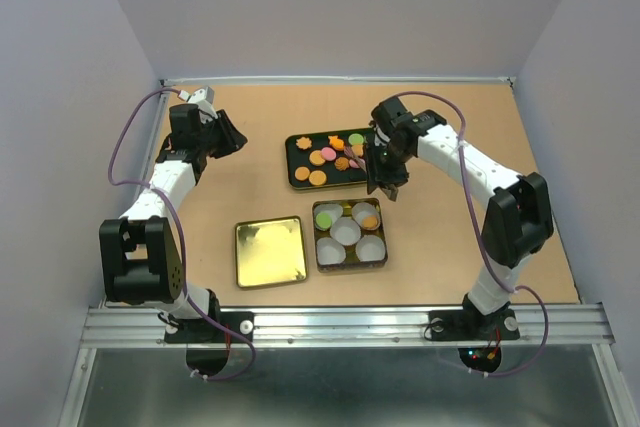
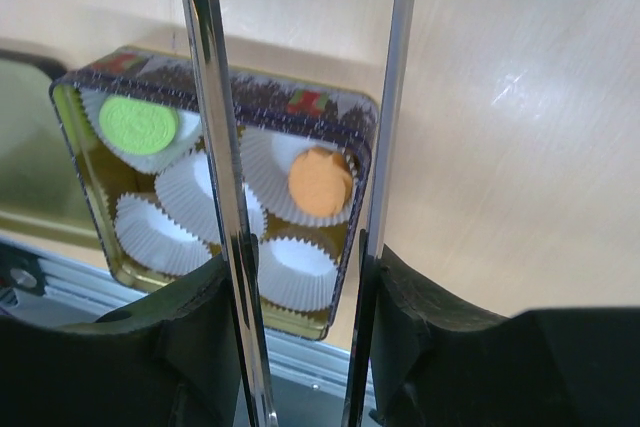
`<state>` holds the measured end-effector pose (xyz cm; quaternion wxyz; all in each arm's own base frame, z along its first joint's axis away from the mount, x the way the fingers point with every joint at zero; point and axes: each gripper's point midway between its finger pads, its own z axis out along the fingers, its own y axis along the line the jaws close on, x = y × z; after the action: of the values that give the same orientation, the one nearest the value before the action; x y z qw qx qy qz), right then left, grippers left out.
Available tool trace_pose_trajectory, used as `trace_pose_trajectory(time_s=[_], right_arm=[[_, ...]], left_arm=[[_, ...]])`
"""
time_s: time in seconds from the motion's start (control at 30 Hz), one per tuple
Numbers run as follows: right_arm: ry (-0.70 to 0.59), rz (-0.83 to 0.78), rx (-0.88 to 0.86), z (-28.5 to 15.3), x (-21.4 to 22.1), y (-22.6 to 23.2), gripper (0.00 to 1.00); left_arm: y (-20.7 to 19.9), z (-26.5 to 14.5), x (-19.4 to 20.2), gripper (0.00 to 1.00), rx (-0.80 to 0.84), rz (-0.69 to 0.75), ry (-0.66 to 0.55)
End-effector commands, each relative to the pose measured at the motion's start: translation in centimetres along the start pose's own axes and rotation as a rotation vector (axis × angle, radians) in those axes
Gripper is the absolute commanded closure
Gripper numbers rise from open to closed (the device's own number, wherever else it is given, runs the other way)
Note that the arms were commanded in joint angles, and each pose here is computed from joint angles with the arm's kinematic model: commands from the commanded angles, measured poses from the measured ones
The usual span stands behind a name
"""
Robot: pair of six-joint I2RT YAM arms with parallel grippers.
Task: Pack the cookies
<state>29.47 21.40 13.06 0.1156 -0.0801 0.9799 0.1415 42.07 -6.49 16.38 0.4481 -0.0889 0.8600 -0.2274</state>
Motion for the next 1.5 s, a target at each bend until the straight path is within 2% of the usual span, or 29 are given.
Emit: trace_pose_trajectory(time_s=[0.0, 0.27, 0.53, 0.77, 1.0, 1.27, 1.37, 1.47], right_arm=[[-0.115, -0.032, 0.016, -0.5, -4.0, 0.2, 0.5], [-0.097, -0.037, 0.104, 1.8, -5.2, -1.7, 0.5], [-0.036, -0.036, 0.06, 4.1, -5.1, -1.1, 0.5], [-0.029, -0.027, 0.079, 4.2, -4.5, -1.7, 0.52], [-0.059, -0.024, 0.051, 2.3, -4.3, -1.1, 0.59], [-0.159, -0.032, -0.048, -2.2, -5.4, 1.3, 0.61], [-0.175, -0.046, -0.115, -4.2, -4.5, 2.4, 0.61], [-0.152, -0.048, -0.176, -5.1, -1.8, 2.8, 0.61]], left_arm=[[-0.6, -0.8, -1.2, 0.57, 0.021, 0.029, -0.047], [-0.2, -0.7, -1.0, 0.57, 0.005, 0.027, -0.044], [0.2, -0.6, -0.9, 0.57, -0.018, 0.036, -0.043], [0.2, -0.5, -0.9, 0.57, -0.021, 0.036, -0.041], [0.0, -0.6, -1.0, 0.57, -0.024, 0.041, -0.044], [-0.2, -1.0, -1.6, 0.57, -0.031, 0.059, -0.07], [-0.1, -1.1, -1.9, 0.57, -0.037, 0.068, -0.084], [-0.2, -1.3, -2.2, 0.57, -0.04, 0.076, -0.096]])
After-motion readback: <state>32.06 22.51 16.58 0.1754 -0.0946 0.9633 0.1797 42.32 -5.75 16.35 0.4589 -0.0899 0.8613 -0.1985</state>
